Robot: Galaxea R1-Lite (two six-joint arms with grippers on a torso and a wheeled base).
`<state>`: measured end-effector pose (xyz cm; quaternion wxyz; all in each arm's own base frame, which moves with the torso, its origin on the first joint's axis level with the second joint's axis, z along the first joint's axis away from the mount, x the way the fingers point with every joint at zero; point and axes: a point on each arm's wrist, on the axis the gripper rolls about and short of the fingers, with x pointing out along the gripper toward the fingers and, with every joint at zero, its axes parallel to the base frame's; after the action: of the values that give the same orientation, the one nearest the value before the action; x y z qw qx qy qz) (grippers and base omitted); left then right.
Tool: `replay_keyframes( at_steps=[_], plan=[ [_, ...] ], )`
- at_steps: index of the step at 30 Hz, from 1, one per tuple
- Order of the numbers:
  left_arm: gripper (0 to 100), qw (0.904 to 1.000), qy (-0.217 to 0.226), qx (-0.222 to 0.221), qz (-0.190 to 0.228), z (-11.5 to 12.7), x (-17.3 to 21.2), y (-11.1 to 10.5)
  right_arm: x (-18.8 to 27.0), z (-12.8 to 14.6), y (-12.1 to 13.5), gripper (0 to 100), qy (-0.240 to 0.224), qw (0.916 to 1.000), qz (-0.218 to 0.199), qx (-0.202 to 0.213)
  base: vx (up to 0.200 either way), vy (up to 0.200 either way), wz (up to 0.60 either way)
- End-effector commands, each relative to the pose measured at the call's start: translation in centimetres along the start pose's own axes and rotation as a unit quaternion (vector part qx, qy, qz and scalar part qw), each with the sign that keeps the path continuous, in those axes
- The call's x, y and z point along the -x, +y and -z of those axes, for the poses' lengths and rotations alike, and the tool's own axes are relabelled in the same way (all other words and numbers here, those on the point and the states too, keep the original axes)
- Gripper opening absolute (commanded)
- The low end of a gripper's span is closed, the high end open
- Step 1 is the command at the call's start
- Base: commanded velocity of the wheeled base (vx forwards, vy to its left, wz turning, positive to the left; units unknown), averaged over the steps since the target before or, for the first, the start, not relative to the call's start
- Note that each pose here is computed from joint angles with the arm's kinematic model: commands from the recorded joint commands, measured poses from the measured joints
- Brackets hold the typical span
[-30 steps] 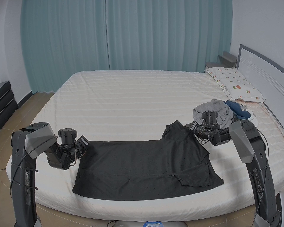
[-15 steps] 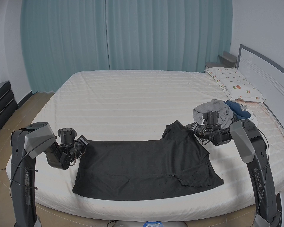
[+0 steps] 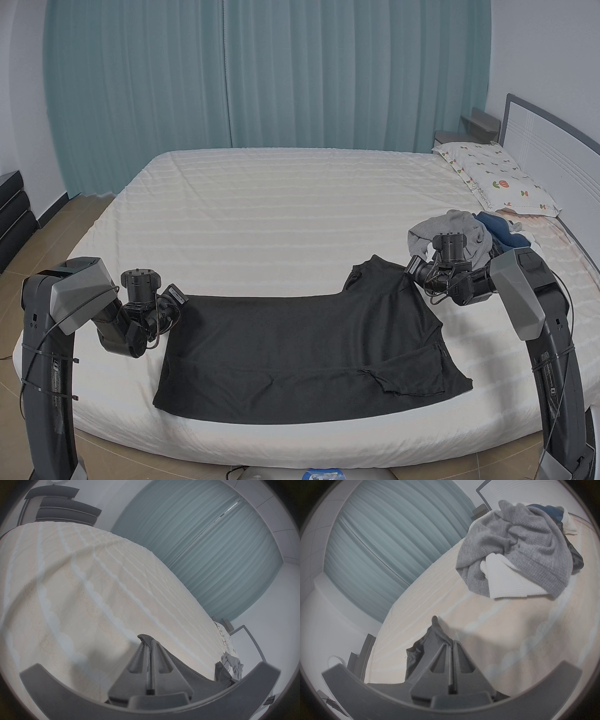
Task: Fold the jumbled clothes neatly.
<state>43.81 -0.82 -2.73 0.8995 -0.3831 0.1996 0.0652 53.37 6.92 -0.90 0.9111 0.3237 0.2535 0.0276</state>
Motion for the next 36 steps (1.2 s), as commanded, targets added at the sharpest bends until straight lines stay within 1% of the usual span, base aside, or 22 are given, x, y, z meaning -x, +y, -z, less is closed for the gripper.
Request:
replay_keyframes(
  at_steps=[1,5,7,12,15,20,23,25,31,36],
  plan=[
    [0,0.9999,-0.013,0.002,0.006,-1.1,0.4,-0.4,1.9,-1.8,0.9,0,-0.015,0.9998,-0.012,-0.006,0.000,0.000,0.00],
    [0,0.9998,-0.017,0.002,0.009,-1.4,0.5,-0.6,2.7,-2.2,0.4,0,-0.024,0.9994,-0.021,-0.016,0.000,0.000,0.00],
    [0,0.9998,-0.018,0.003,0.011,-1.5,0.5,-0.7,3.6,-2.7,-0.1,0,-0.040,0.9980,-0.043,-0.024,0.000,0.000,0.00],
    [0,0.9997,-0.020,0.003,0.012,-1.7,0.5,-0.6,4.1,-2.2,-0.8,0,-0.051,0.9964,-0.064,-0.024,0.000,0.000,0.00],
    [0,0.9996,-0.024,0.004,0.012,-1.8,0.5,-0.5,4.2,-2.3,-1.0,0,-0.056,0.9959,-0.067,-0.024,0.000,0.000,0.00],
    [0,0.9997,-0.021,0.005,0.008,-1.9,0.6,-0.2,4.5,-1.5,-1.5,0,-0.034,0.9972,-0.061,-0.024,0.000,0.000,0.00],
    [0,0.9999,-0.013,0.000,0.001,-1.6,0.9,0.3,6.4,-1.5,-2.0,0,0.009,0.9961,-0.083,-0.026,0.000,0.000,0.00],
    [0,0.9999,-0.013,-0.001,0.003,-1.7,1.0,0.2,7.2,-1.6,-2.2,0,0.022,0.9952,-0.092,-0.027,0.000,0.000,0.00],
    [0,0.9999,-0.014,-0.002,0.004,-1.8,1.3,0.0,8.0,-2.1,-2.2,0,0.020,0.9953,-0.091,-0.025,0.000,0.000,0.00],
    [0,0.9999,-0.011,-0.004,0.004,-1.6,1.3,0.0,8.1,-1.7,-2.8,0,0.026,0.9959,-0.085,-0.016,0.000,0.000,0.00]
  ],
)
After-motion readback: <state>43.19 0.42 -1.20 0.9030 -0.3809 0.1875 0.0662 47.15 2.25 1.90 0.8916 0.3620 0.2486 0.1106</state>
